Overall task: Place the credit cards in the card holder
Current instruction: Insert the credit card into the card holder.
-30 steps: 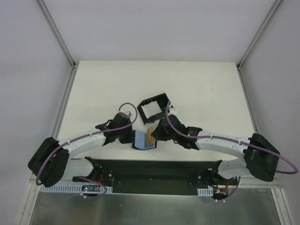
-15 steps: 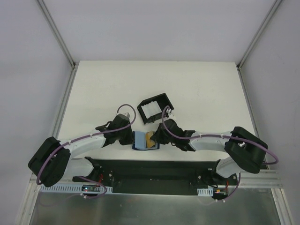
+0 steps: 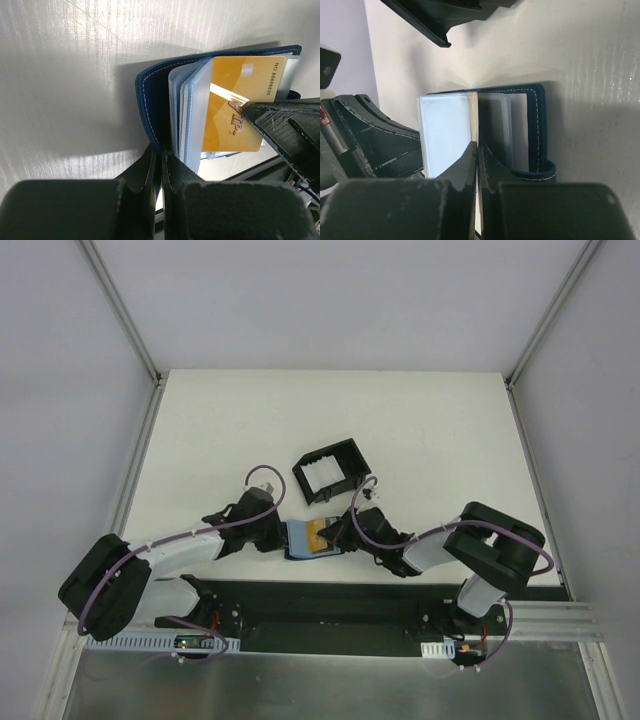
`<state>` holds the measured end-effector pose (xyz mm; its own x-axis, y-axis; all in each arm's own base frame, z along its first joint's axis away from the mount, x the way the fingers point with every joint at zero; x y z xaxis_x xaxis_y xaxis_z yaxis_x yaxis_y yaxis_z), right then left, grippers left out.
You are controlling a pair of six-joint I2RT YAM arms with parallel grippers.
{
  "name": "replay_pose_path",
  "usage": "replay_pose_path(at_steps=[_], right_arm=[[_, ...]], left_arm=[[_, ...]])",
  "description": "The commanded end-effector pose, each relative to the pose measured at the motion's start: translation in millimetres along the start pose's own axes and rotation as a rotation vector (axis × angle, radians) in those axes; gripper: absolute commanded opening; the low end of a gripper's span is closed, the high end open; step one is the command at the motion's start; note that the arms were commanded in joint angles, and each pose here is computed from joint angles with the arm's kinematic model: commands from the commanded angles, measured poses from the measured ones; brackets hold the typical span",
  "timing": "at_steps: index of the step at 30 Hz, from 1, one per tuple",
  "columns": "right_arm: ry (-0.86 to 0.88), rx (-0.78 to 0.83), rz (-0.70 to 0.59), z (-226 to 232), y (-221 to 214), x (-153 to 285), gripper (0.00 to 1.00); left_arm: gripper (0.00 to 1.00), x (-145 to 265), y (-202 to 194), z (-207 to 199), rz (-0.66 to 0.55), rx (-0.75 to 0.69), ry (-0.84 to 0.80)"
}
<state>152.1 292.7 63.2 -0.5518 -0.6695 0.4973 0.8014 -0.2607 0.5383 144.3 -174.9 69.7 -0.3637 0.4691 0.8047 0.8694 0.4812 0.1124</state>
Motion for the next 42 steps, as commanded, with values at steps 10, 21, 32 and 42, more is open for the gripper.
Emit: replay_pose_path(at_steps=[10, 21, 32, 42], right_arm=[[-0.027, -0.007, 0.006, -12.6, -24.7, 2.4, 0.0], [0.092, -0.015, -0.026, 3.3, -24.3, -1.5, 0.0], [-0.076, -0.056, 0.006, -26.2, -23.4, 7.6, 0.0], [-0.066, -0.047, 0.033, -24.3, -23.1, 4.1, 0.01]], left_arm=[[0.0, -10.5, -9.2, 34.3, 0.01, 0.006, 0.144], [0.0, -13.2, -9.0, 38.9, 0.02, -0.027, 0.177], [0.26, -2.1, -3.4, 36.0, -0.024, -0.075, 0.17], [0.16, 3.0, 6.6, 33.1, -0.081, -0.078, 0.21]])
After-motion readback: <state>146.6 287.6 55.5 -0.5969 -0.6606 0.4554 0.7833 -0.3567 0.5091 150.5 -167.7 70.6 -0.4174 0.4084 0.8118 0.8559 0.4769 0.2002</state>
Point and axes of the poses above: each gripper's point midway between its finger pads, its own x axis back along the fingers, its own z axis along the line the jaws close on, y = z × x, the point moved 7 cm from there along x, back along the fingers, and after that the axes turned 15 degrees about x, right-handed, at the moved point
